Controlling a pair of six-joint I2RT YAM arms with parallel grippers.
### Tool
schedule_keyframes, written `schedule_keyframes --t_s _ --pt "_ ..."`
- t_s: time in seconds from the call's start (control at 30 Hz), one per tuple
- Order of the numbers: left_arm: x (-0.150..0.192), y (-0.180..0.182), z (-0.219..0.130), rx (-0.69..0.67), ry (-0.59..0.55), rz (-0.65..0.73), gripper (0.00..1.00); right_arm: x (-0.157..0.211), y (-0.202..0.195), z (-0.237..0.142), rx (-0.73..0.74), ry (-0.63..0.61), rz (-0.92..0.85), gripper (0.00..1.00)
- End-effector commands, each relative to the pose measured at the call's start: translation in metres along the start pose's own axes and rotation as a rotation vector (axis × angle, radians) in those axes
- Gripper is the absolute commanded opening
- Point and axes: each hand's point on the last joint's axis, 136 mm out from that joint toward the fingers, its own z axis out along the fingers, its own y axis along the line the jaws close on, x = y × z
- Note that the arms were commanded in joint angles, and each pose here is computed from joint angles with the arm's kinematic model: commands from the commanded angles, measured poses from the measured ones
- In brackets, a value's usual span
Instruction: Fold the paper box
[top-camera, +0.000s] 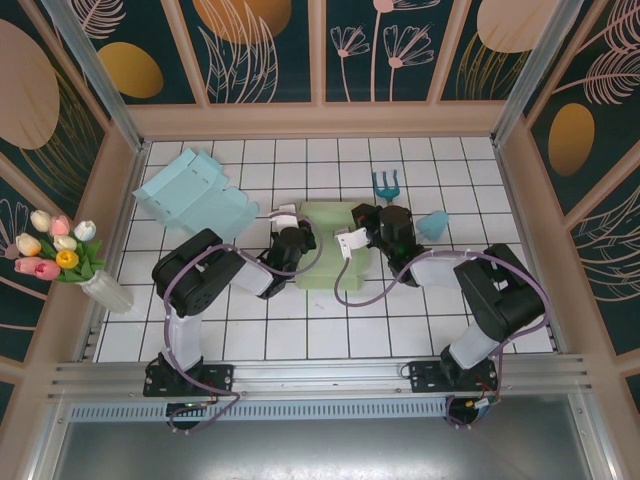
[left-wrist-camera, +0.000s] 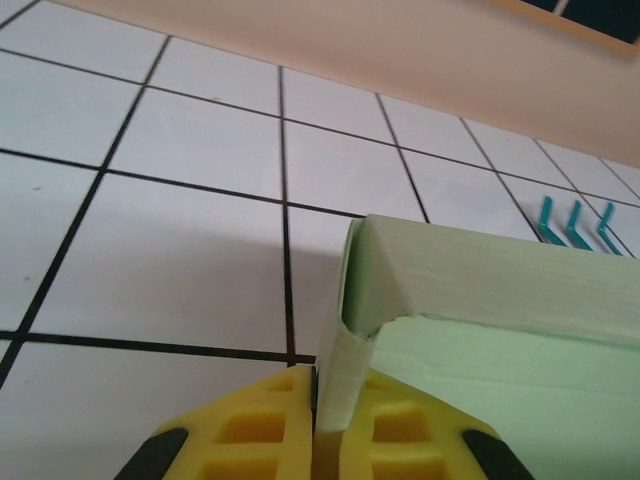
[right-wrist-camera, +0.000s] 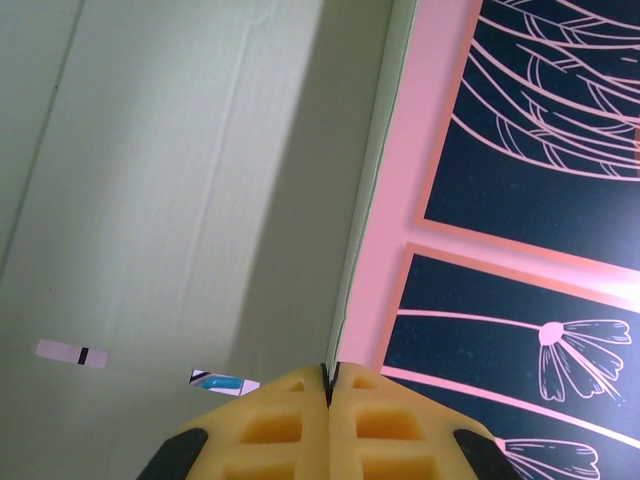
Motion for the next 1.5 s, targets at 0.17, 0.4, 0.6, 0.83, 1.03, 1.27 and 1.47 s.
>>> schedule_keyframes --t_s 0.17,0.4,0.6,0.83,1.03,1.27,1.47 --pt "-0.001 0.093 -0.007 -0.452 -0.054 0.077 0.00 0.002 0.028 -0.004 -0.092 0.008 -0.005 0.00" --pt "0.002 0.076 -0.001 -0.341 -0.023 0.153 0.06 0.002 0.029 -0.003 -0.102 0.004 0.012 0.00" --pt "0.013 0.053 0.007 -0.194 0.028 0.162 0.16 0.000 0.029 -0.003 -0.111 -0.004 0.026 0.00" --pt "0.019 0.053 0.009 -0.190 0.040 0.164 0.22 0.000 0.030 -0.003 -0.121 -0.007 0.033 0.00" --pt "0.027 0.057 0.008 -0.190 0.059 0.195 0.24 0.000 0.029 -0.003 -0.121 -0.007 0.038 0.00" --pt "0.021 0.061 0.011 -0.230 0.037 0.215 0.21 0.000 0.030 -0.003 -0.125 -0.009 0.046 0.00" --pt "0.019 0.082 0.009 -0.376 0.010 0.214 0.10 0.004 0.028 -0.002 -0.122 0.006 0.059 0.00"
